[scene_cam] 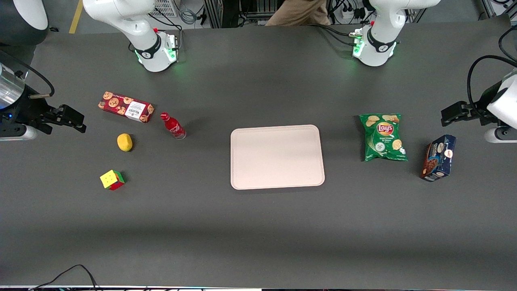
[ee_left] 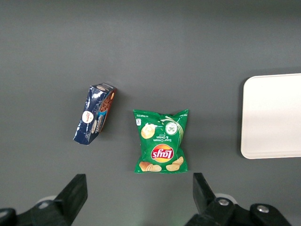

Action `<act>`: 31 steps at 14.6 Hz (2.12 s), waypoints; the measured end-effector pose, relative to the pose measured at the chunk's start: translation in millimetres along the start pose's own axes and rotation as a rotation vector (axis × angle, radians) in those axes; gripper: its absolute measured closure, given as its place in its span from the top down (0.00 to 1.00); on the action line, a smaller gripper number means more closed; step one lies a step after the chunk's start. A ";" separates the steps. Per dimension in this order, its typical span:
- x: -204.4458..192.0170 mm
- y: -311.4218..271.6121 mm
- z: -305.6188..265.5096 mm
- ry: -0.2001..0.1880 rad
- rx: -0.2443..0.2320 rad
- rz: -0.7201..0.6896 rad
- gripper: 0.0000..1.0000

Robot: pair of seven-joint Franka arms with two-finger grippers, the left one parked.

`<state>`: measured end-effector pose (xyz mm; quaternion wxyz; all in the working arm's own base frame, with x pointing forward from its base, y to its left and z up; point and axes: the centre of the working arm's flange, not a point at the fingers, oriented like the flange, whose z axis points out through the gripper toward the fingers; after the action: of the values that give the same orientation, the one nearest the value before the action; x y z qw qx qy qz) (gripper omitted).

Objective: Place coke bottle on tray
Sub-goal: 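Move the right gripper down toward the red Coca-Cola bottle, then close the right gripper around the neck of the red Coca-Cola bottle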

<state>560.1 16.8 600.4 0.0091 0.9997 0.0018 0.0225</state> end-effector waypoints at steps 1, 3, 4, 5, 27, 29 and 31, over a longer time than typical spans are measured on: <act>-0.2 0.0 0.0 -0.002 0.000 0.000 1.00; -0.2 0.0 0.9 -0.005 0.000 0.000 1.00; 0.1 -0.1 1.6 -0.007 0.000 -0.001 1.00; 0.5 -0.3 2.8 -0.009 -0.001 -0.001 1.00; -151.9 -115.8 220.2 -0.053 -0.015 -0.124 1.00; -156.5 -117.5 227.4 -0.036 -0.010 -0.120 1.00; -163.8 -125.8 235.4 -0.027 -0.009 -0.120 1.00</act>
<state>406.7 137.7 355.5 0.0151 0.9979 0.0617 0.0087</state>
